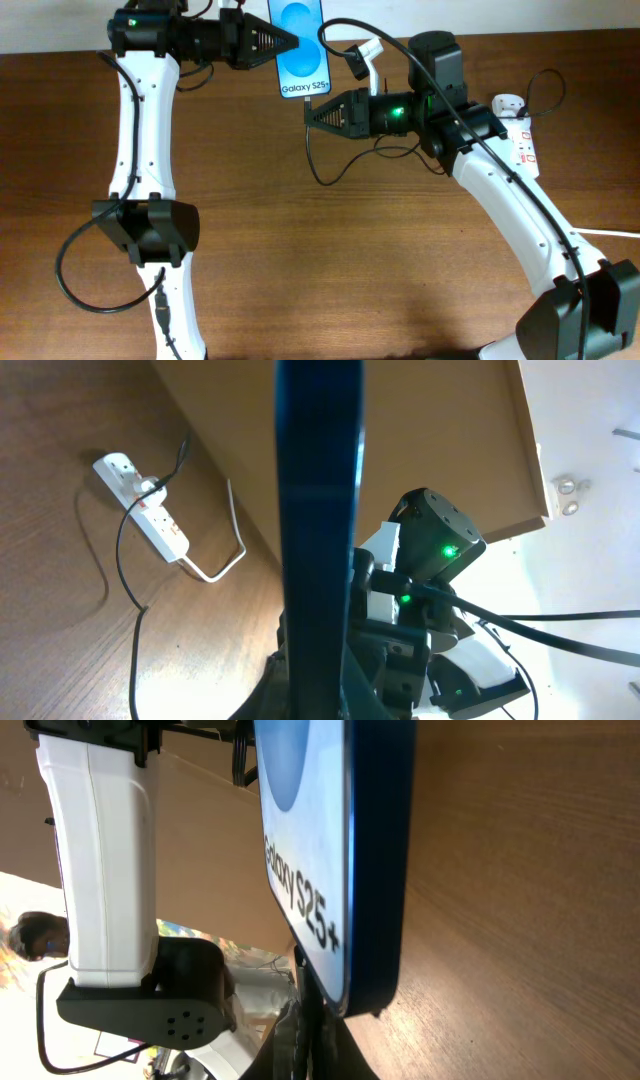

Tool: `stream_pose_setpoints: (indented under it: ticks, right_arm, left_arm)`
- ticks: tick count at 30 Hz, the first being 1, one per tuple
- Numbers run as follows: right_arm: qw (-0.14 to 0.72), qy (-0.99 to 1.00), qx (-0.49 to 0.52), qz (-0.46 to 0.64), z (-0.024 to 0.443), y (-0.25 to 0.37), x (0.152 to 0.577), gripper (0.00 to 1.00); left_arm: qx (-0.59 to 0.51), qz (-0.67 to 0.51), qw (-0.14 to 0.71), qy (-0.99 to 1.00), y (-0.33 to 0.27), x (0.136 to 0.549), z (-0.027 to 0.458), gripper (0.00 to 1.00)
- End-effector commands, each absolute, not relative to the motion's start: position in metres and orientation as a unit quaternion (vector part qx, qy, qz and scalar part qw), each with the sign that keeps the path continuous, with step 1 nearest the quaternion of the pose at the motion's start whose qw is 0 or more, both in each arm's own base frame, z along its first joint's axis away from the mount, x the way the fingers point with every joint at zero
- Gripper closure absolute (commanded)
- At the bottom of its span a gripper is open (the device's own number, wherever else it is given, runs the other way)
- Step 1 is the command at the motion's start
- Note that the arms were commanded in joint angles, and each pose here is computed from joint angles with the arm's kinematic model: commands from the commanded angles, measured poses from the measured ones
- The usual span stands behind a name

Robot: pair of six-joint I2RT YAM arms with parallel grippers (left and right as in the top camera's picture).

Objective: Plug charger to phone and switch on socket

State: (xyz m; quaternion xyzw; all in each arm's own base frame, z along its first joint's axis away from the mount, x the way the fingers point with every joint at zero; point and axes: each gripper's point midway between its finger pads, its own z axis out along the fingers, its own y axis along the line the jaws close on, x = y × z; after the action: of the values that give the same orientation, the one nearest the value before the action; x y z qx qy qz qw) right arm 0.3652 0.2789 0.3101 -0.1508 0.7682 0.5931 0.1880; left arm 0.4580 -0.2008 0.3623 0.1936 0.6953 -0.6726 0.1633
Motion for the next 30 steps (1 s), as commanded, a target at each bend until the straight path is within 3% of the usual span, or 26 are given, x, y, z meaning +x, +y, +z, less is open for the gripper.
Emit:
stream_pose_setpoints:
  ticks: [1,30]
  right_arm:
    - [0.191,0.765,-0.155,0.595,0.313,0.282,0.367,0.96]
    - [0.177,0.755,-0.154,0.612,0.318,0.272,0.367,0.96]
  left_arm:
    - [0.214,-0.688,0.168,0.673,-0.202,0.449,0.376,1.0]
    - [0.227,-0.688,0.167,0.669,-0.211,0.444,0.375,1.0]
